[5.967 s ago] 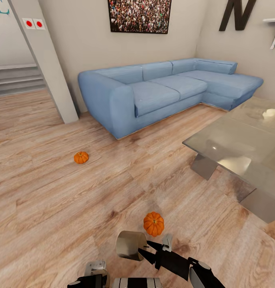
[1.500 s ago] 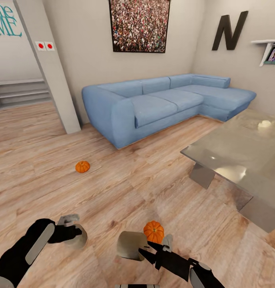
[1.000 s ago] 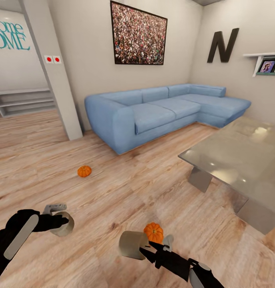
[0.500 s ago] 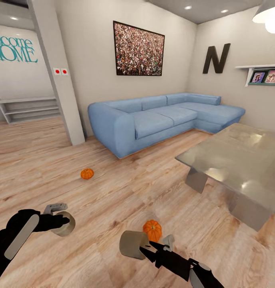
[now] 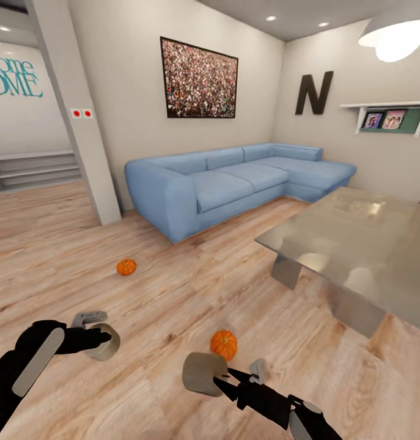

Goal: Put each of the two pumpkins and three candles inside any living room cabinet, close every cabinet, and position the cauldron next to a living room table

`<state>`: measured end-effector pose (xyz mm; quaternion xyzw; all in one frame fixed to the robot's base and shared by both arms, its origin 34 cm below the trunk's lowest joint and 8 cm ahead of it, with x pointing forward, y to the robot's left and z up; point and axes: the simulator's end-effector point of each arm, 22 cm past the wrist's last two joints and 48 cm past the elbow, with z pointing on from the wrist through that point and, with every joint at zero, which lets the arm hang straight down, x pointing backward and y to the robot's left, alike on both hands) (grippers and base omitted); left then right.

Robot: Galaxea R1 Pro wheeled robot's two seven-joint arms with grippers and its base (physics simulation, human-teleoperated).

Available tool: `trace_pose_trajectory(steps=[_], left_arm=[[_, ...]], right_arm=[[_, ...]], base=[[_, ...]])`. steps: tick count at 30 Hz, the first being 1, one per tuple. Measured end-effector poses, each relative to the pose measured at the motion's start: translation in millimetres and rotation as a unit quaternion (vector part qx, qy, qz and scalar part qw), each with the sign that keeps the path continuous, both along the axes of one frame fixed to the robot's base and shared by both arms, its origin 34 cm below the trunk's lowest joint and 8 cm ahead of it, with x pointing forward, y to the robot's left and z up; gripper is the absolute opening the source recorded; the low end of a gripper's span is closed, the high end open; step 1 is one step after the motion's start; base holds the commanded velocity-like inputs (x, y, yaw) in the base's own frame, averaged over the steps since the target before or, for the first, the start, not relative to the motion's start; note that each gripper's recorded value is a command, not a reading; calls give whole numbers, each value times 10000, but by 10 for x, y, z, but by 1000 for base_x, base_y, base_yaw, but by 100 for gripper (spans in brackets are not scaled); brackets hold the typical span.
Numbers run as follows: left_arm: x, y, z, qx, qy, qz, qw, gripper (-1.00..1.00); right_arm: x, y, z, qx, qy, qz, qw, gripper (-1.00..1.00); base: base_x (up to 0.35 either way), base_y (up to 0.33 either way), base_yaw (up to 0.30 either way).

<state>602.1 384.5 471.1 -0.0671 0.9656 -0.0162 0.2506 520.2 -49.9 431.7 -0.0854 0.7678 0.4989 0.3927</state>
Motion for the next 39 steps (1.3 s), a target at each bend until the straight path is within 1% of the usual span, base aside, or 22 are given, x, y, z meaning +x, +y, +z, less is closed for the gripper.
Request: trace_pose_trajectory(steps=[9,23,39], left_arm=[[52,0,197,1,3,-1,10000,-100],[126,-10,529,-2,-17,-11,10000,-100],[211,-11,944,-5,-85,-12,10000,-100]], right_arm=[[49,0,195,-4,5,3,10000,-100],[128,1,529,-2,-25,4,10000,-100],[223,-1,937,4,-97,-6,10000,-100]], base=[[-191,0,-261],[-15,0,-258],[0,0,-17]])
